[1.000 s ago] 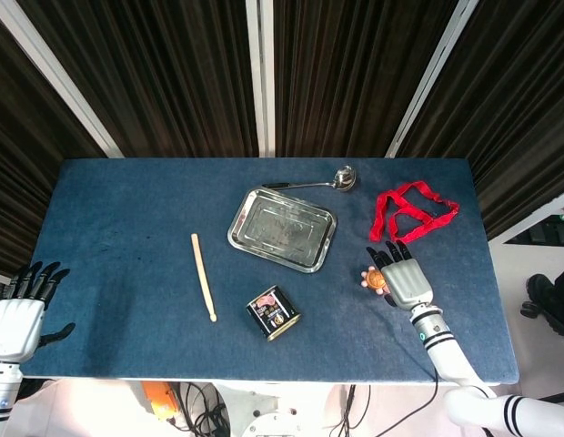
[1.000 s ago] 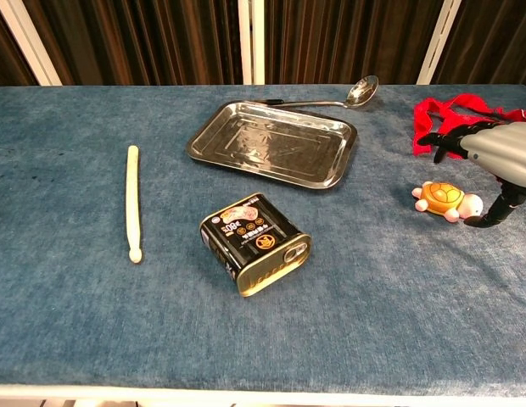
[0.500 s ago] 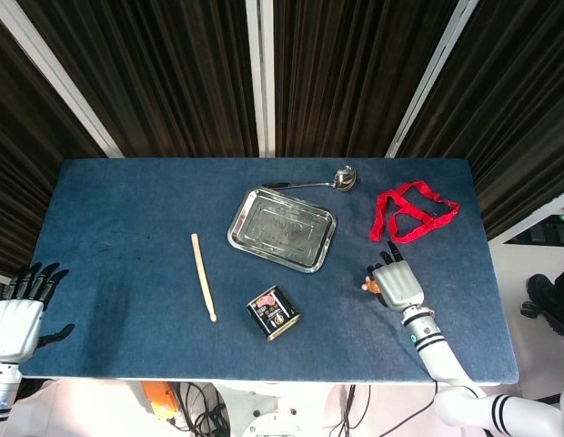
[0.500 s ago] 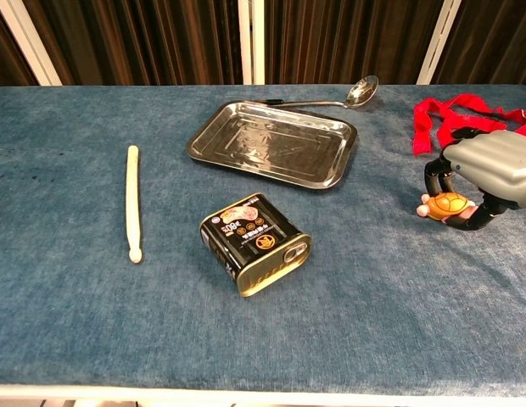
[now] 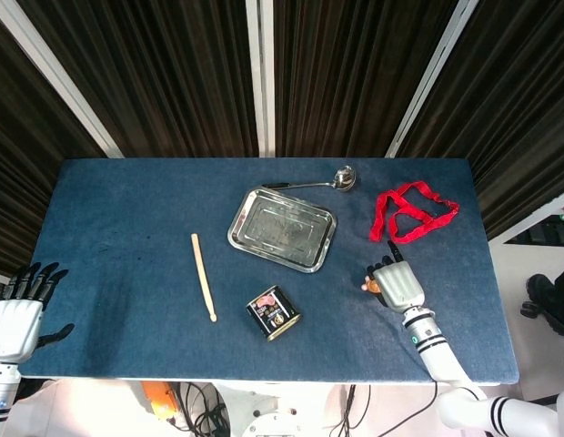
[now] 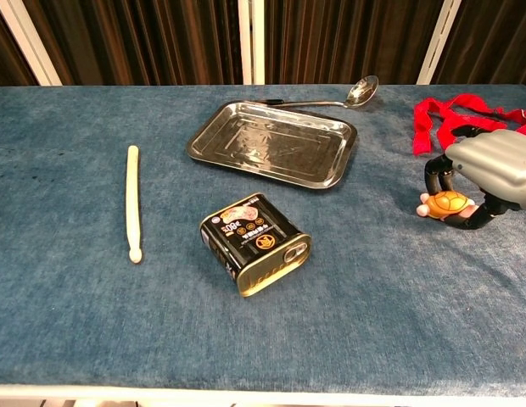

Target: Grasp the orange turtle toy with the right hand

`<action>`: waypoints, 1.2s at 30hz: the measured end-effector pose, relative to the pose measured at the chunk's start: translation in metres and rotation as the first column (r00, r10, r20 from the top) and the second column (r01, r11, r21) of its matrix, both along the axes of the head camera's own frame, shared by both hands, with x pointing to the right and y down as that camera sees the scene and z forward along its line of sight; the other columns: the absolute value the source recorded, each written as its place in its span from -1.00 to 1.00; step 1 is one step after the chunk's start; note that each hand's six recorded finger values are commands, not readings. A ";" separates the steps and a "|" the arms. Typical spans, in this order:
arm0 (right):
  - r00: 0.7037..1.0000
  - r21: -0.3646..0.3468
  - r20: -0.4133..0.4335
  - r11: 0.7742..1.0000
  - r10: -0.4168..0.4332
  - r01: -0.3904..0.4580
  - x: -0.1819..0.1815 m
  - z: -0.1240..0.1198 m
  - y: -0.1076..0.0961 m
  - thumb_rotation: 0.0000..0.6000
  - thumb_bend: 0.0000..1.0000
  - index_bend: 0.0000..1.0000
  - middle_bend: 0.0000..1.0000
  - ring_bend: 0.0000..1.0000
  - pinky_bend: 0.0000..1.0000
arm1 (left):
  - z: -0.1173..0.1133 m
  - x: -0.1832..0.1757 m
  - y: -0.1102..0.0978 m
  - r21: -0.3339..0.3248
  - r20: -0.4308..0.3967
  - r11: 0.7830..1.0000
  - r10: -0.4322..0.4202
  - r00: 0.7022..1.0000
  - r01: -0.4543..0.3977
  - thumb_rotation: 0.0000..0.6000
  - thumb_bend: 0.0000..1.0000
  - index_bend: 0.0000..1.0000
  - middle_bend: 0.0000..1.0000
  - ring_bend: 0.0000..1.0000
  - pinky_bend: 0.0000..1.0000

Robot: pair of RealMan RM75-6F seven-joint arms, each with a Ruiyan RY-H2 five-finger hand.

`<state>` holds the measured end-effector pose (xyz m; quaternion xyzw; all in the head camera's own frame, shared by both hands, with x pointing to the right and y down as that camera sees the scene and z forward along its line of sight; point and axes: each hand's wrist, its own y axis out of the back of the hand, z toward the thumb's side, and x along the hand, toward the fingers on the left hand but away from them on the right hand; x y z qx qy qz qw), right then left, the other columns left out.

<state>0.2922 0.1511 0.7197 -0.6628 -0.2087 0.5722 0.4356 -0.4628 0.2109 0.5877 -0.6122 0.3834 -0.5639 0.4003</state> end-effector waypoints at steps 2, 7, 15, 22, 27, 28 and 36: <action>1.000 0.003 0.014 1.000 0.012 -0.012 0.002 -0.004 -0.003 1.00 -0.87 -0.69 -0.52 -0.99 -1.00 | 0.000 0.000 0.000 0.001 0.000 1.000 0.001 1.000 -0.001 1.00 -0.77 -0.68 -0.83 -1.00 -0.92; 0.997 -0.006 0.059 0.999 0.040 -0.039 0.007 -0.014 -0.007 1.00 -0.86 -0.75 -0.54 -1.00 -1.00 | -0.002 0.001 0.000 0.000 -0.002 1.000 0.002 1.000 -0.002 1.00 -0.77 -0.68 -0.83 -1.00 -0.92; 0.997 -0.025 0.062 0.999 0.043 -0.041 0.011 -0.015 -0.008 1.00 -0.48 -0.46 -0.26 -0.98 -1.00 | -0.002 0.003 -0.001 -0.007 -0.005 1.000 0.002 1.000 -0.002 1.00 -0.77 -0.68 -0.83 -1.00 -0.92; 0.999 -0.061 0.034 0.998 0.014 -0.012 0.004 -0.004 -0.005 1.00 -0.40 -0.26 -0.12 -0.91 -1.00 | -0.001 -0.001 0.001 -0.012 -0.004 1.000 -0.013 1.000 0.013 1.00 -0.77 -0.68 -0.82 -1.00 -0.92; 1.000 -0.062 0.020 0.998 -0.005 0.006 -0.002 0.003 -0.004 1.00 -0.35 0.27 0.16 -0.62 -1.00 | 0.000 -0.004 0.001 -0.016 -0.005 1.000 -0.018 1.000 0.018 1.00 -0.77 -0.68 -0.83 -1.00 -0.92; 1.000 -0.055 0.018 0.998 -0.007 0.008 -0.004 0.004 -0.004 1.00 -0.32 0.39 0.24 -0.53 -1.00 | 0.001 -0.004 0.001 -0.016 -0.006 1.000 -0.017 1.000 0.017 1.00 -0.77 -0.68 -0.83 -1.00 -0.92; 0.999 0.028 0.045 0.999 -0.028 0.026 -0.012 0.004 -0.006 1.00 -0.06 1.00 0.91 0.02 -1.00 | 0.001 -0.006 0.002 -0.016 -0.009 1.000 -0.021 1.000 0.021 1.00 -0.77 -0.68 -0.83 -1.00 -0.92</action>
